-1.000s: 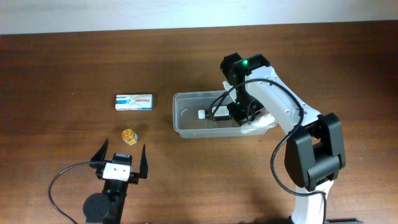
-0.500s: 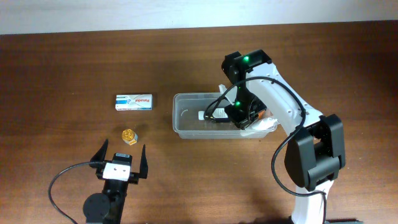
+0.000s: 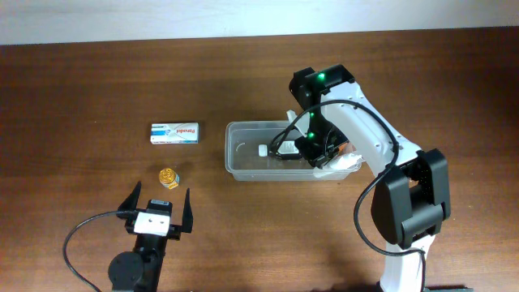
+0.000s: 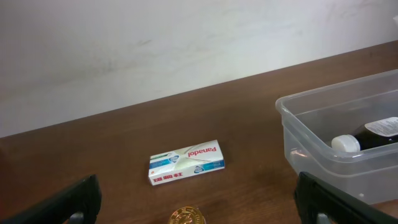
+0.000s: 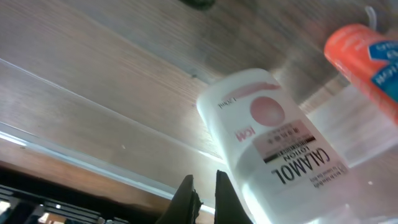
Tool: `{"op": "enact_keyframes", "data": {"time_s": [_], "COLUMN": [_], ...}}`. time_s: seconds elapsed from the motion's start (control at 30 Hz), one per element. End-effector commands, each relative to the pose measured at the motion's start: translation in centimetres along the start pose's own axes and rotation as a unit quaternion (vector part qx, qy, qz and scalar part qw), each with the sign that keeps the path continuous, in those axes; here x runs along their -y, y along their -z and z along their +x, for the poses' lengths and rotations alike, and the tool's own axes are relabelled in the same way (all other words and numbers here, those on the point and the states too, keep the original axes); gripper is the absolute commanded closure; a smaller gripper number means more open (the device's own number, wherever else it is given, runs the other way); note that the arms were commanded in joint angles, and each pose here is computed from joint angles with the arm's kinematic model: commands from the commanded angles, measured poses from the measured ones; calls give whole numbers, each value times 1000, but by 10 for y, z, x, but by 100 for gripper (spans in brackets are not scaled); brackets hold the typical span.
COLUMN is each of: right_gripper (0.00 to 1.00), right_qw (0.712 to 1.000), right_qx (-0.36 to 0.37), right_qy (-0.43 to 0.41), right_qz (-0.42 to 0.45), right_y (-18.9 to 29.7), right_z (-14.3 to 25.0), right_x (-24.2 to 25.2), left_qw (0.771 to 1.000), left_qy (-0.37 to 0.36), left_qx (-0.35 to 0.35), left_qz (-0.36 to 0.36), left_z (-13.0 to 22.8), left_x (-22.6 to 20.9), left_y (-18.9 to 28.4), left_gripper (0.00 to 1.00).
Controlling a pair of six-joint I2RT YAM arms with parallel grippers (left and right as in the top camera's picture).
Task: Pack container
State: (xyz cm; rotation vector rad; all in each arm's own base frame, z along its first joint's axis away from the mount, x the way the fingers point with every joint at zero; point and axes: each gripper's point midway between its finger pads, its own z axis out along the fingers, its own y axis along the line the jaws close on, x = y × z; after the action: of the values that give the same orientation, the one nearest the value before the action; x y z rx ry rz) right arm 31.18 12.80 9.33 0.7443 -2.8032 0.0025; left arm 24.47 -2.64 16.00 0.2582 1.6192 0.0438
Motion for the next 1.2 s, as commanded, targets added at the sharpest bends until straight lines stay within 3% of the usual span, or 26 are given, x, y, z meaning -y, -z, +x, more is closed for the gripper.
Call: {"op": "enact_keyframes", "data": {"time_s": [0.0, 0.5, 0.57, 0.7, 1.0, 1.17], "right_gripper": [95, 95, 80, 75, 76, 76], "right_qw": [1000, 999, 999, 1000, 991, 977], "right_qx": [-4, -13, -9, 11, 134, 210], "right_qy": [-1, -10, -13, -12, -5, -35], "right_qz": [20, 43, 39, 6, -25, 4], "right_y": [1, 2, 2, 8, 78, 144], "right_z": [-1, 4, 3, -5, -37, -28], "right_x": [9, 24, 25, 13, 0, 9], "left_qw": [1000, 1000, 1000, 1000, 1000, 1000], "left_qy": [-8, -8, -8, -8, -8, -8], "left_qx": [1, 1, 1, 1, 1, 1], "left_qz": [9, 9, 9, 9, 9, 9], "left_z": [1, 1, 1, 1, 1, 1], "left_x": [4, 4, 4, 4, 4, 4], "left_y": [0, 0, 0, 0, 0, 0], "left_gripper": [1, 1, 1, 1, 1, 1]}}
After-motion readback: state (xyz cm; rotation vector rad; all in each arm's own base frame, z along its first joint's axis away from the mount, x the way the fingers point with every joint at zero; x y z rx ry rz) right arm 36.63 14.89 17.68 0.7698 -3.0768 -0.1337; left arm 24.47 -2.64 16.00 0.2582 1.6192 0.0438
